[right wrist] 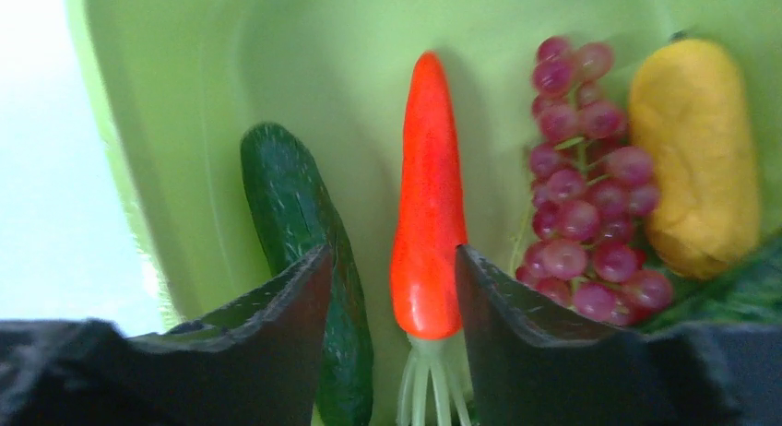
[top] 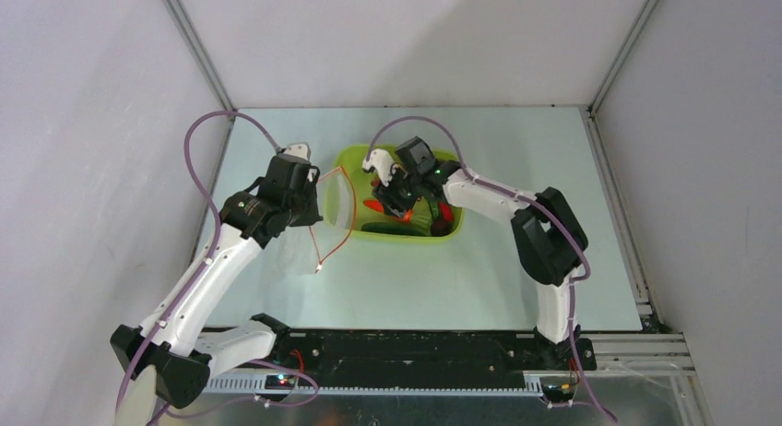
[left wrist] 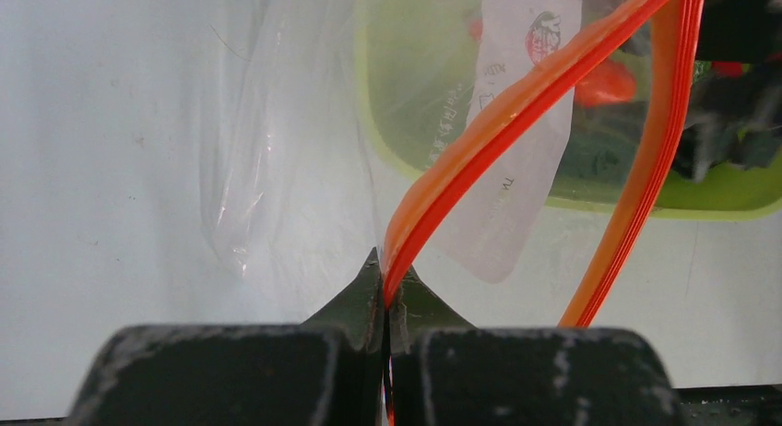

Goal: Place the food in the zip-top bag and seal the zipper

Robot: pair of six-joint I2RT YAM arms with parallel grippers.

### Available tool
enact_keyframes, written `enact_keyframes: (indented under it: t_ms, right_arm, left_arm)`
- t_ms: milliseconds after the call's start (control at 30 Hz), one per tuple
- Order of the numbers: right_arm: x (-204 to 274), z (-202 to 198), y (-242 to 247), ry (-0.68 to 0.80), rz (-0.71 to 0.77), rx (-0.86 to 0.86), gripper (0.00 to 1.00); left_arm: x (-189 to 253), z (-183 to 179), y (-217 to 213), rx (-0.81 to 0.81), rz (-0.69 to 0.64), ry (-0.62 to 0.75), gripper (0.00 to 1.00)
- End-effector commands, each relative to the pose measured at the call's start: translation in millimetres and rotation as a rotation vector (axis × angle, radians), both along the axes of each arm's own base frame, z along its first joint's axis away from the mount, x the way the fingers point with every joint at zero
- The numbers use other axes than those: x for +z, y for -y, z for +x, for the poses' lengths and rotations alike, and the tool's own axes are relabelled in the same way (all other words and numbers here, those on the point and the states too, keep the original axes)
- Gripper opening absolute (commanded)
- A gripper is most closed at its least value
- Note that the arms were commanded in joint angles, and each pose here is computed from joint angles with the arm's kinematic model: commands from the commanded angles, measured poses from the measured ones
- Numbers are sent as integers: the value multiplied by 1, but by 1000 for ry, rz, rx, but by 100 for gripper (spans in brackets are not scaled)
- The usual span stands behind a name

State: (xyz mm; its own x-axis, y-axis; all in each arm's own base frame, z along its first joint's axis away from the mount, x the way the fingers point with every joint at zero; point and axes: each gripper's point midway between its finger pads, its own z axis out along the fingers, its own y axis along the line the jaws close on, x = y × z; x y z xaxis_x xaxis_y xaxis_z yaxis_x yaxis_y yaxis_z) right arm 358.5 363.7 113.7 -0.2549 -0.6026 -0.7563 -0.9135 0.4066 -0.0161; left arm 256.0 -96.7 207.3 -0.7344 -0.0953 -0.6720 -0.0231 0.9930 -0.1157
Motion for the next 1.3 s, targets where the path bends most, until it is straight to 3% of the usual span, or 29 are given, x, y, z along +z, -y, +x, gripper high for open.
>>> enact_keyframes:
  t_ms: [0,67,233,433,500,567,600,700,767,1000,1267]
  right_arm:
    - [-25,6,8,3,-131,15,65]
    - [-34,14,12,17,-166,-11,70]
    - [-56,24,16,-12,-224,-22,71]
    - [-91,1,20,-73,-345,64,70]
    - [-97,1,22,-58,-386,58,67]
    - [-100,6,23,-48,-400,30,57]
    - [-97,9,23,-46,-393,6,46]
    - [-81,20,20,-26,-333,-46,21]
    - [-59,24,14,0,-267,-71,15]
    - [39,20,13,55,22,-204,8]
    - [104,-16,21,-40,308,-318,8]
  left_arm:
    - [3,2,-4,26,6,12,0]
    - [-1,2,-4,23,10,-2,0]
    - [-4,3,-4,19,21,-15,0]
    - [-4,3,-7,29,34,-10,0]
    - [-4,3,-7,29,35,-10,0]
    - [-4,3,-8,30,35,-8,0]
    - [-4,3,-8,31,36,-9,0]
    - [-4,3,-9,32,37,-7,0]
    - [-4,2,-8,32,35,-7,0]
    - [-2,1,-8,32,23,1,0]
    - [-1,0,-6,26,7,5,0]
